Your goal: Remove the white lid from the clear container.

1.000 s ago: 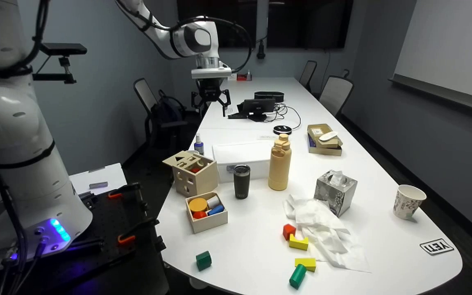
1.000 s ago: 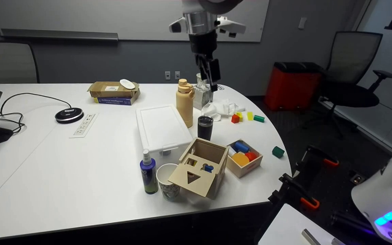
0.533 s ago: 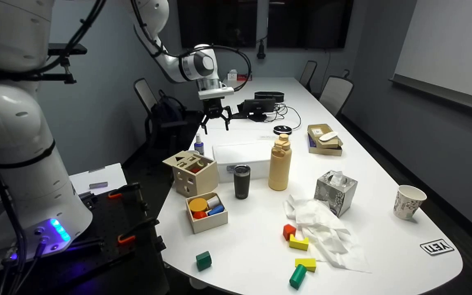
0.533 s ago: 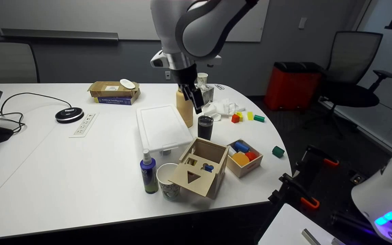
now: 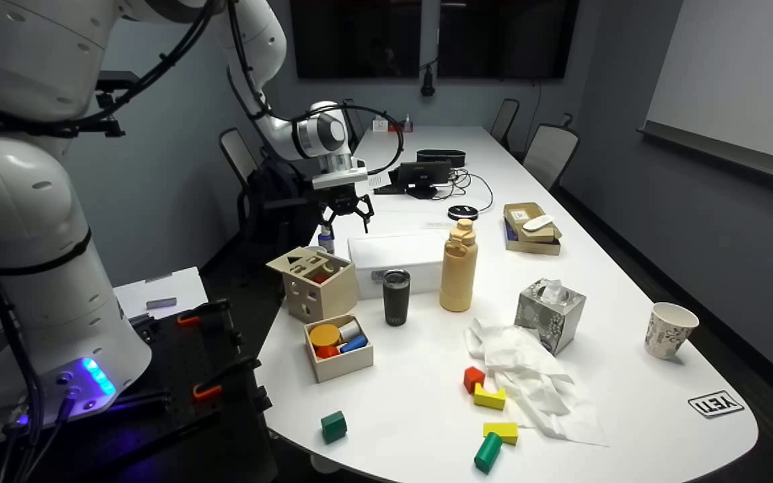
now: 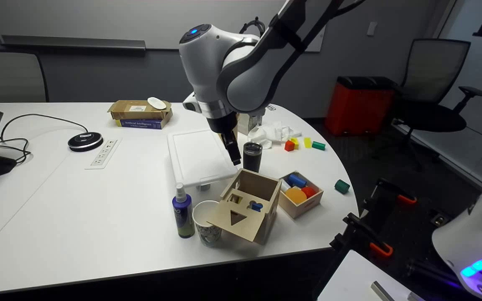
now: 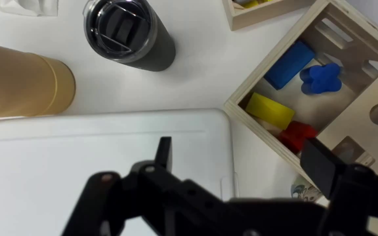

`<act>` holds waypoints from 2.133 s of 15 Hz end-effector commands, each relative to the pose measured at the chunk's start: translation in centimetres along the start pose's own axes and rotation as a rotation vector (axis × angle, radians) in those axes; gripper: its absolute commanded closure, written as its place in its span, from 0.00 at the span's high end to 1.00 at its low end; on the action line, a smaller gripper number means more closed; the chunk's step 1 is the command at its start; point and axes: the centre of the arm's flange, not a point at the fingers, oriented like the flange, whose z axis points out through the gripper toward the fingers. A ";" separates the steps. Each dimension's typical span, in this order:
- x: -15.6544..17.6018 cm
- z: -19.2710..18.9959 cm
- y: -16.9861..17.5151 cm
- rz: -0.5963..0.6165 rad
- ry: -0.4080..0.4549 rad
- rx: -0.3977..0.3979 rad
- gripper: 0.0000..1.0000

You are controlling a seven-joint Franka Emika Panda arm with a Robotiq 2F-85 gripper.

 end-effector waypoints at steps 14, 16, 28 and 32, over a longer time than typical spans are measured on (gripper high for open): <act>7.0 6.5 -0.5 0.048 0.017 -0.156 1.00; 7.5 6.5 -0.8 0.041 0.023 -0.171 1.00; 7.5 7.0 0.6 0.059 0.021 -0.299 1.00; 7.4 6.8 0.2 0.064 0.016 -0.273 1.00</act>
